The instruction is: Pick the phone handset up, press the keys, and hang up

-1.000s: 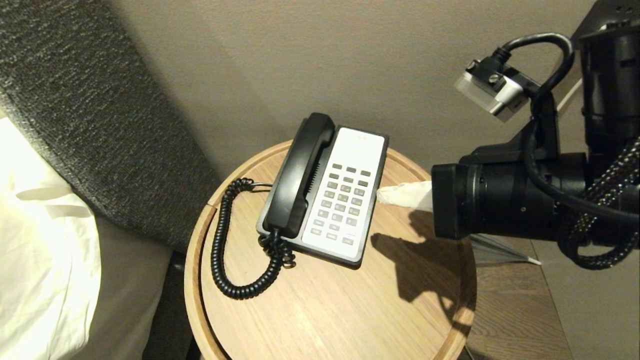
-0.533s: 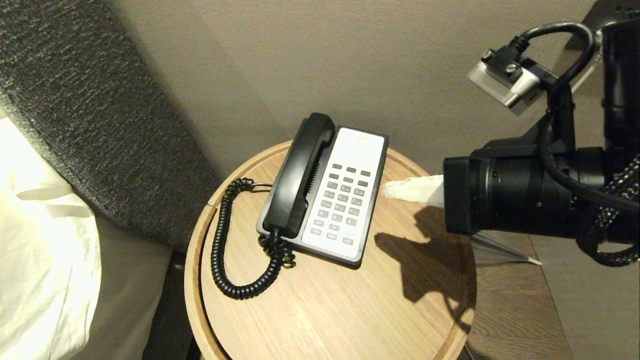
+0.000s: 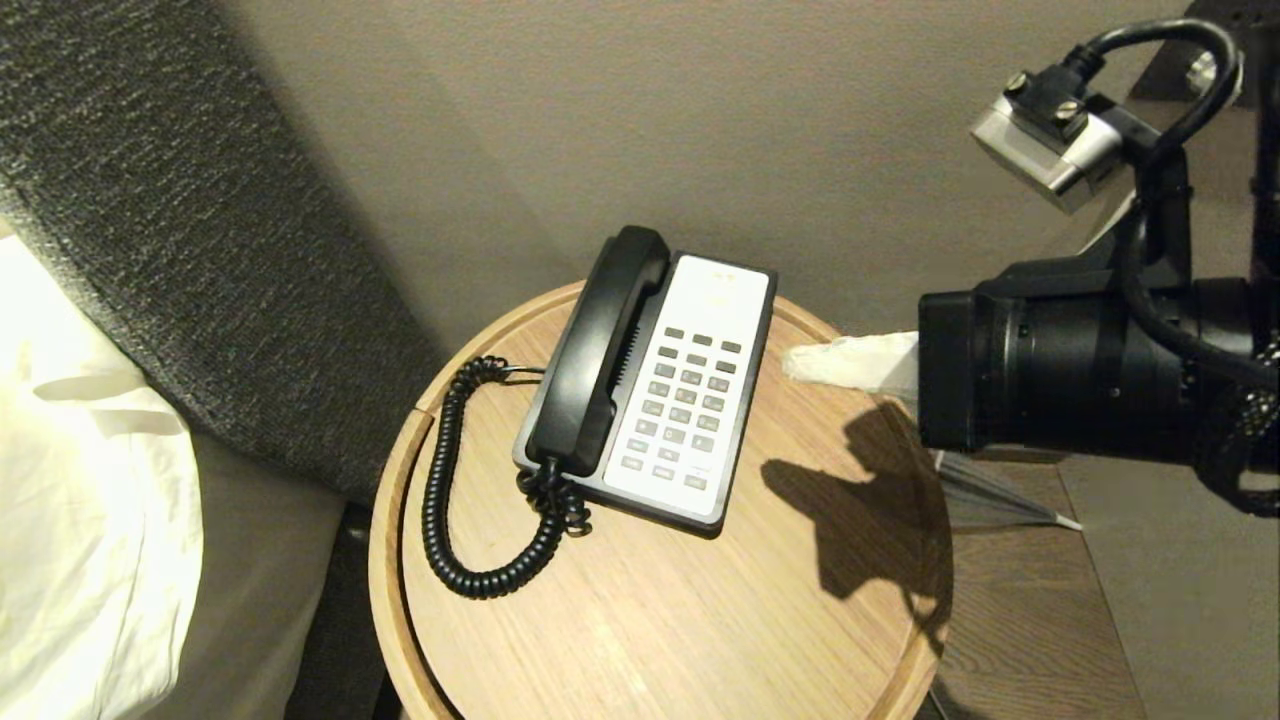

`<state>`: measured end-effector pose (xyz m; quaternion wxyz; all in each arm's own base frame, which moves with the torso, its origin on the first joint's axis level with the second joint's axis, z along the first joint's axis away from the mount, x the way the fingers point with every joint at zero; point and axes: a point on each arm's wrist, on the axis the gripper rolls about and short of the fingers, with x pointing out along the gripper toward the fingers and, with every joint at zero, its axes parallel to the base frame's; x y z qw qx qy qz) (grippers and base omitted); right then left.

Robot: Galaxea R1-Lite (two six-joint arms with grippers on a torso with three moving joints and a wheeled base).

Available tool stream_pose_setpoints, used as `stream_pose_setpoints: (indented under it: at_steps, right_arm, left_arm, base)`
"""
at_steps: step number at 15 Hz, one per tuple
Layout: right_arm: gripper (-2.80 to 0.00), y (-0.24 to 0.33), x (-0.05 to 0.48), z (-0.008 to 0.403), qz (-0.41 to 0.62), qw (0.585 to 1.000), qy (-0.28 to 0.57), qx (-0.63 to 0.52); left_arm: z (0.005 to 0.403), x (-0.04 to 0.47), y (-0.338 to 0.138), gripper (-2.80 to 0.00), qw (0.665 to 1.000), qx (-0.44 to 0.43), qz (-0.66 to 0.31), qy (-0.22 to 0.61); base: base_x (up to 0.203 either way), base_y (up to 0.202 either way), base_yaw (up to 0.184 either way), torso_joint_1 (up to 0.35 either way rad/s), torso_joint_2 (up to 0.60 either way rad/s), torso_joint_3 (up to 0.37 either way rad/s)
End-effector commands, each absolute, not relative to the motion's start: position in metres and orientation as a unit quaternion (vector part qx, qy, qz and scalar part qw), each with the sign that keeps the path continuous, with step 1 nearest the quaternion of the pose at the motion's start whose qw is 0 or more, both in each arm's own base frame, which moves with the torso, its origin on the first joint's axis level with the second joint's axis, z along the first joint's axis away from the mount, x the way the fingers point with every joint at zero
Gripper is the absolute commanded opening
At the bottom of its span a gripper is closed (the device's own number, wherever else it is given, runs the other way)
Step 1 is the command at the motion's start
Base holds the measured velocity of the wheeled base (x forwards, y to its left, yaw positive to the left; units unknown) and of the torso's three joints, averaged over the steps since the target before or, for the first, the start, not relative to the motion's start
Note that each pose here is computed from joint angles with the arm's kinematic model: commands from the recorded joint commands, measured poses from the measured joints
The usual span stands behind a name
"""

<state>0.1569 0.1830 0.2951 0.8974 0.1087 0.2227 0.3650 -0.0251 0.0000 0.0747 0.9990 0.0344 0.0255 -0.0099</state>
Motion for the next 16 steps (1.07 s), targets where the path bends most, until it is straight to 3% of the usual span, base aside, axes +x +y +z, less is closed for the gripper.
stream_pose_setpoints:
  at_steps: [1, 8, 13, 16]
  right_arm:
    - [-2.80, 0.175, 0.156, 0.298, 0.358, 0.901, 0.217, 0.115]
    - [-2.80, 0.135, 0.136, 0.300, 0.334, 0.913, 0.198, 0.129]
    - [-2.80, 0.067, 0.129, 0.280, 0.202, 0.951, 0.175, 0.155]
    - [-2.80, 0.026, 0.095, 0.249, 0.144, 0.962, 0.164, 0.162]
  left_arm:
    - [0.075, -0.025, 0.000, -2.80, 0.999, 0.032, -0.007, 0.027]
    - [0.075, -0.025, 0.000, -2.80, 0.999, 0.032, -0.008, 0.027]
    - [0.075, -0.025, 0.000, -2.80, 0.999, 0.032, -0.008, 0.027]
    - [0.074, -0.025, 0.000, -2.80, 0.999, 0.032, -0.008, 0.027]
  base:
    - [0.000, 0.000, 0.000, 0.000, 0.00, 0.000]
    - [0.000, 0.000, 0.000, 0.000, 0.00, 0.000]
    - [0.000, 0.000, 0.000, 0.000, 0.00, 0.000]
    - [0.000, 0.000, 0.000, 0.000, 0.00, 0.000]
